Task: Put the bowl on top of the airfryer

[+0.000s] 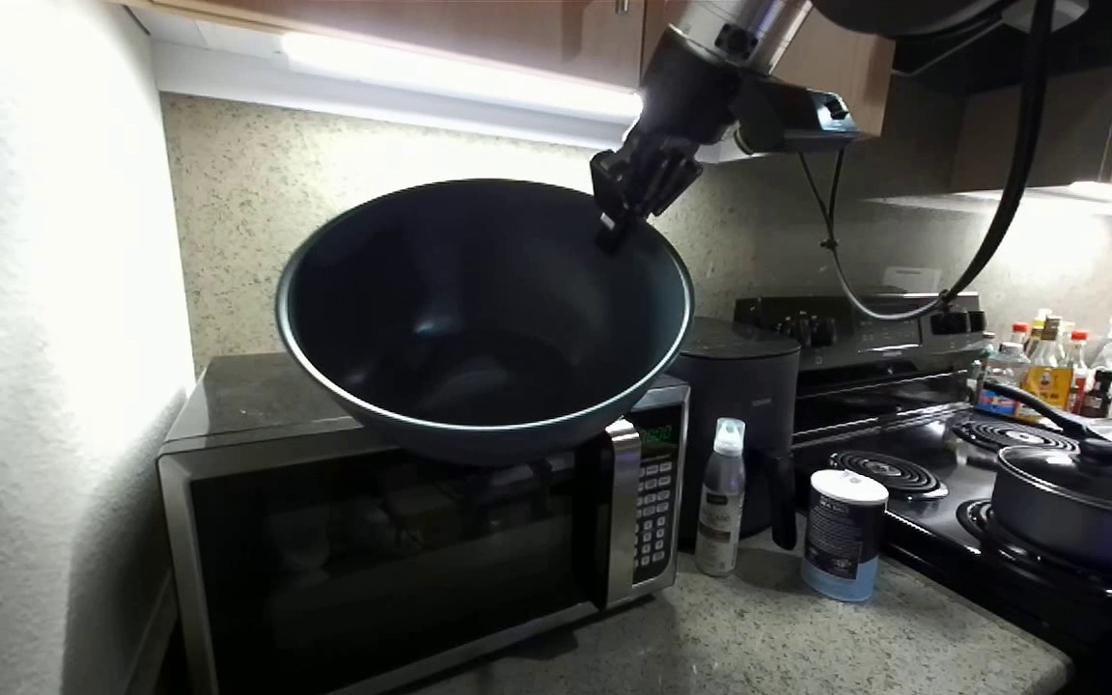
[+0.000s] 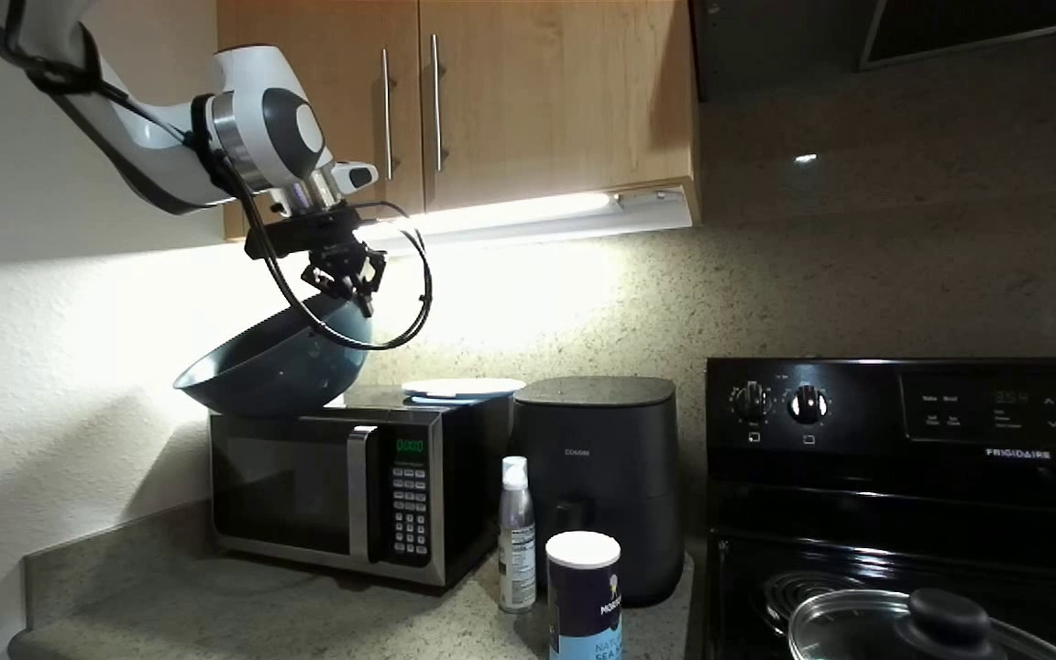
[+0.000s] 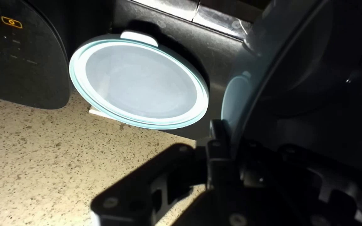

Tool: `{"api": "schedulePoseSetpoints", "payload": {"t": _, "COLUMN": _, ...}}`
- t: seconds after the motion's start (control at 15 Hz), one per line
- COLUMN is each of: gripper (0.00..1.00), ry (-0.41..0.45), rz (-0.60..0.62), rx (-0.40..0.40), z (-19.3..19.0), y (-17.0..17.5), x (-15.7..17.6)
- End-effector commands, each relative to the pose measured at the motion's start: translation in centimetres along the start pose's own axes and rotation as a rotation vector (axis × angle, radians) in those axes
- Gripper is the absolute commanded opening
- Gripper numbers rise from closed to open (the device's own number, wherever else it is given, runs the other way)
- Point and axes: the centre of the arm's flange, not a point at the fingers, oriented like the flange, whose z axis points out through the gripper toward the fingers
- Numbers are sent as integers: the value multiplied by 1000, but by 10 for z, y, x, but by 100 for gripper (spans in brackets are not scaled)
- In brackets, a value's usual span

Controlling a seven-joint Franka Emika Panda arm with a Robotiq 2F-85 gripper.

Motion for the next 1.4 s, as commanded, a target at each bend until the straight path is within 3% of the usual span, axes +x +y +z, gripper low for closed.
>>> {"api": "schedulePoseSetpoints", "payload": {"t": 0.0, "gripper": 6, "ry": -2, "rz": -1, "rx": 1, "z": 1, "y": -1, "x": 0}}
{"api": "schedulePoseSetpoints", "payload": {"t": 0.33, "gripper": 4, "ry": 56, "rz": 151, "rx": -57, "z": -15, "y": 29, "x": -8}}
{"api": "schedulePoseSetpoints", "payload": {"t": 0.73, "gripper": 4, "ry": 21, "rz": 410, "rx": -224, "z": -35, "y": 93, "x": -48}}
{"api": "schedulePoseSetpoints", "payload": {"t": 0.93, "gripper": 4, "ry": -15, "rz": 561, "rx": -257, "z": -39, "y": 118, "x": -73}}
{"api": "schedulePoseSetpoints", "payload": {"t": 1.0, "gripper": 5, "ry": -27, "rz": 471, "rx": -230, "z": -22, "y": 116, "x": -56}}
{"api": "schedulePoseSetpoints", "payload": {"t": 1.33, "gripper": 4, "ry": -12, "rz": 532, "rx": -265, "z": -32, "y": 123, "x": -68}}
